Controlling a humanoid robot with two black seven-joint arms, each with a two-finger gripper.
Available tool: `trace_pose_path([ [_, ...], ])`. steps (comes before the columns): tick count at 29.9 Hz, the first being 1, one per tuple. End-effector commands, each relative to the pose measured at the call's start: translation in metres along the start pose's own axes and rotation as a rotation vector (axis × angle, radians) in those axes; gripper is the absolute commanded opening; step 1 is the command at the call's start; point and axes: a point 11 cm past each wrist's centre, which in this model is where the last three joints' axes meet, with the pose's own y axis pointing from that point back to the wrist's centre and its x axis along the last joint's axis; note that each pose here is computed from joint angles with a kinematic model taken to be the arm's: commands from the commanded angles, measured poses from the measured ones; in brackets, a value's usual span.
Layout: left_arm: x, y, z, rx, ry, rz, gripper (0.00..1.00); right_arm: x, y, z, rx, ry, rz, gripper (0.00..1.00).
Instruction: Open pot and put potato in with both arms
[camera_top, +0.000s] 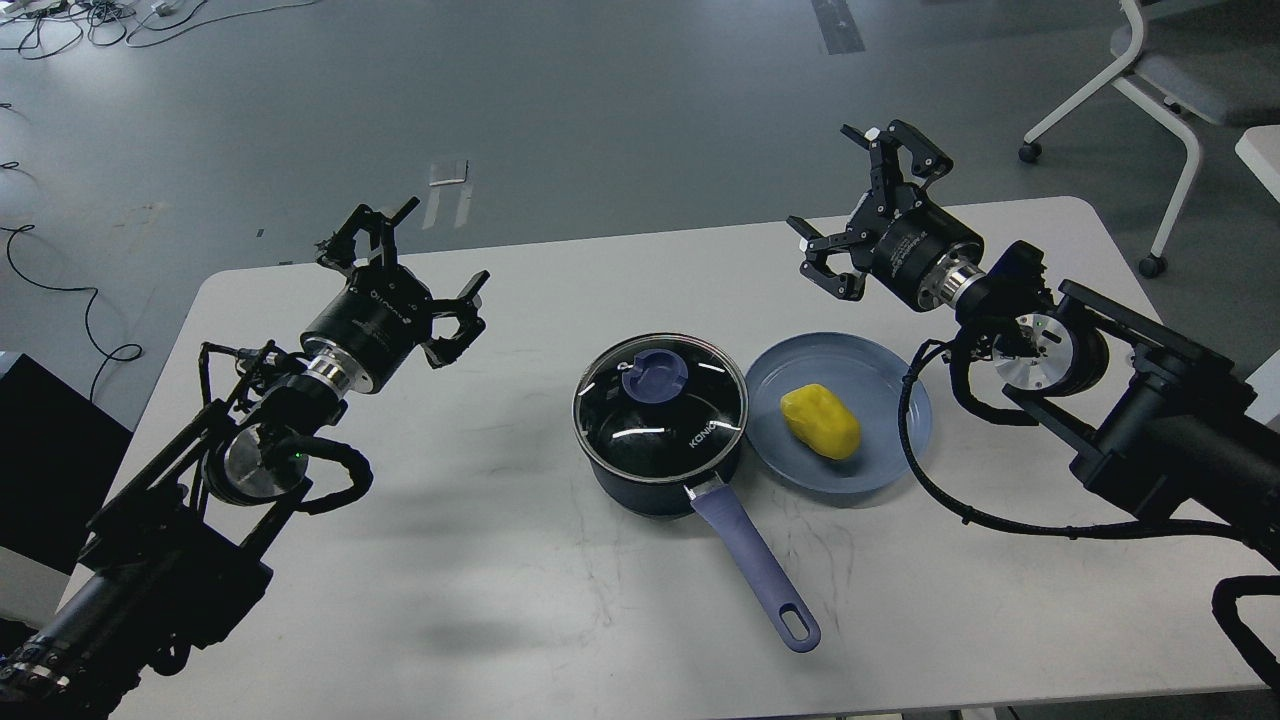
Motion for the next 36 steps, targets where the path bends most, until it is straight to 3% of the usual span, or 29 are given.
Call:
trace_pose_path([
  [1,0.002,0.001,0.002,0.002,-0.007,0.006,0.98,0.004,0.004,0.005,-0.010,-0.009,0.003,1.00],
  [15,0.005,0.000,0.005,-0.012,-0.003,0.039,0.98,0.017,0.013,-0.011,0.023,-0.002,0.026,1.00],
  [36,0.009,0.003,0.012,-0.026,-0.019,0.050,0.98,0.000,0.006,-0.047,0.052,0.076,-0.026,1.00],
])
